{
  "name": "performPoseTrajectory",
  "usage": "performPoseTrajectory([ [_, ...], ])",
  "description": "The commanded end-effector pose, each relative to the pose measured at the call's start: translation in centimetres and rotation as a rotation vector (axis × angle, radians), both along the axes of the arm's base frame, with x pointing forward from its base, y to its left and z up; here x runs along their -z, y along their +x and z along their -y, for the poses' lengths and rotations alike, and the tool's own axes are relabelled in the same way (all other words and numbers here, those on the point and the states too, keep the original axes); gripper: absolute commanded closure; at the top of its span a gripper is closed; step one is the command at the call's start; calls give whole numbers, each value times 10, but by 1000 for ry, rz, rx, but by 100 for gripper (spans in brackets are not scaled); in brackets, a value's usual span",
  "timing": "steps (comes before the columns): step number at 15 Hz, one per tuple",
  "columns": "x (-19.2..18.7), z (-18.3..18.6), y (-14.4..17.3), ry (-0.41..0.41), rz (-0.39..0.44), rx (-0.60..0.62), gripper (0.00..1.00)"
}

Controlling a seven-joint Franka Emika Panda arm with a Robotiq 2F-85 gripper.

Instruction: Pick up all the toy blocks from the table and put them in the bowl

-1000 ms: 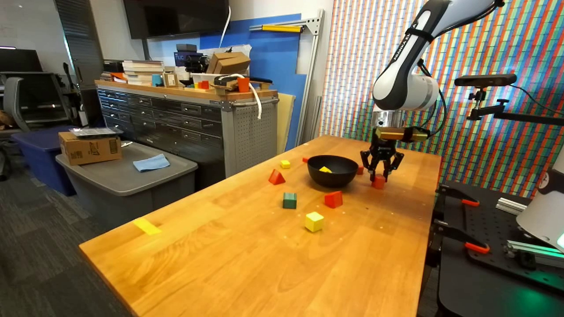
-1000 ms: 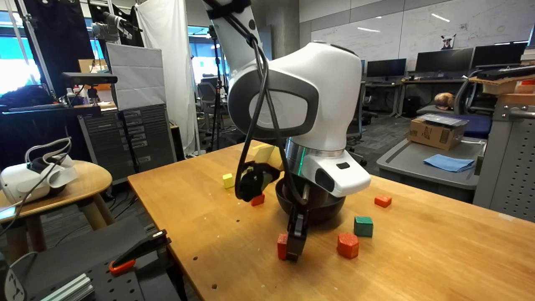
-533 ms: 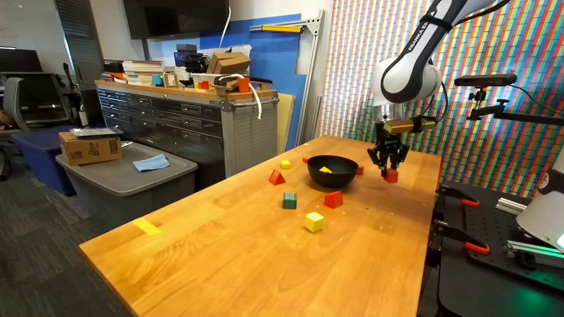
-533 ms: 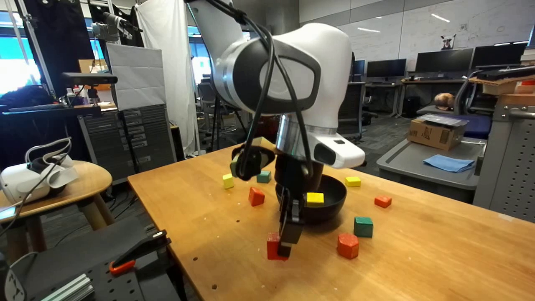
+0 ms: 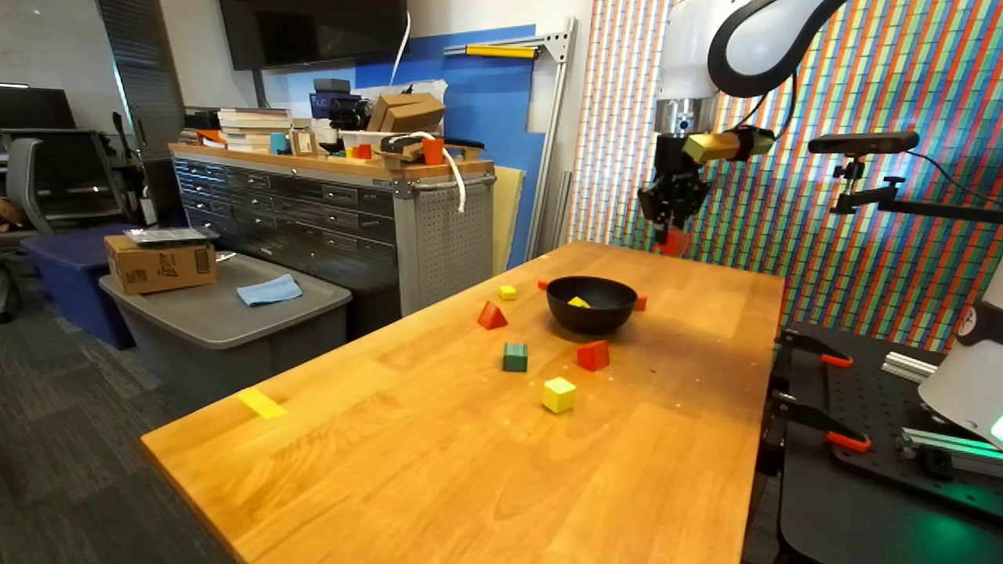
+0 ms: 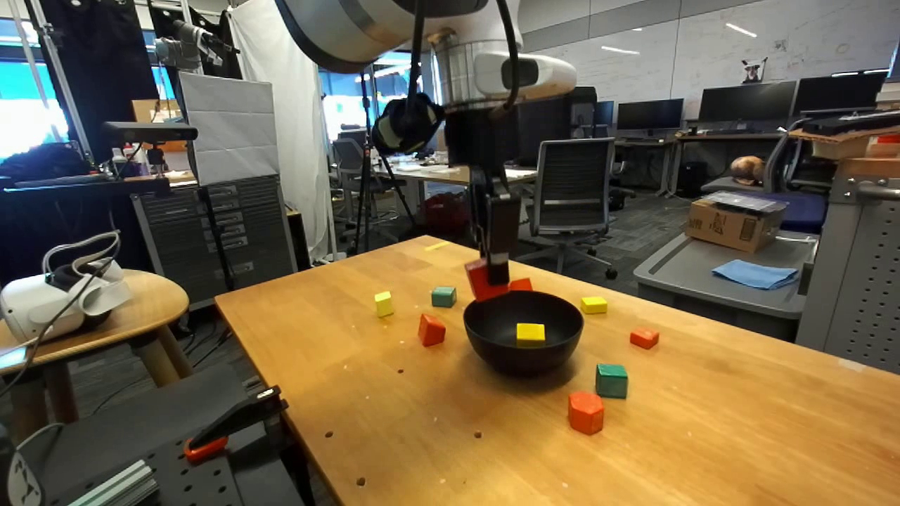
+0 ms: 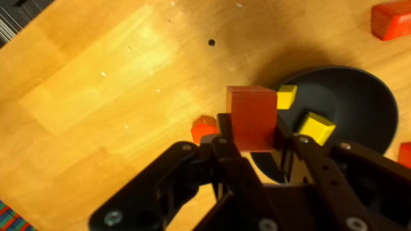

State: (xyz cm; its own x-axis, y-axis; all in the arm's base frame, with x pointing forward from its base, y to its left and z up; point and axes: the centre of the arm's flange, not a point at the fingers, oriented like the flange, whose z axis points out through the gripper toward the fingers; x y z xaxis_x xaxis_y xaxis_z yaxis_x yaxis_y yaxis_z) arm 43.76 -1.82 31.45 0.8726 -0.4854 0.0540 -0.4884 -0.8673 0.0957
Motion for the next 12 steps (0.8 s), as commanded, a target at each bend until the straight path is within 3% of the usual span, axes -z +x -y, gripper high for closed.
performPoseTrajectory([
  [1, -11, -16, 44, -12, 84, 20, 81],
  [6, 19, -27, 107, 11, 45, 76, 81],
  [12, 61, -40, 145, 66, -8, 103, 82],
])
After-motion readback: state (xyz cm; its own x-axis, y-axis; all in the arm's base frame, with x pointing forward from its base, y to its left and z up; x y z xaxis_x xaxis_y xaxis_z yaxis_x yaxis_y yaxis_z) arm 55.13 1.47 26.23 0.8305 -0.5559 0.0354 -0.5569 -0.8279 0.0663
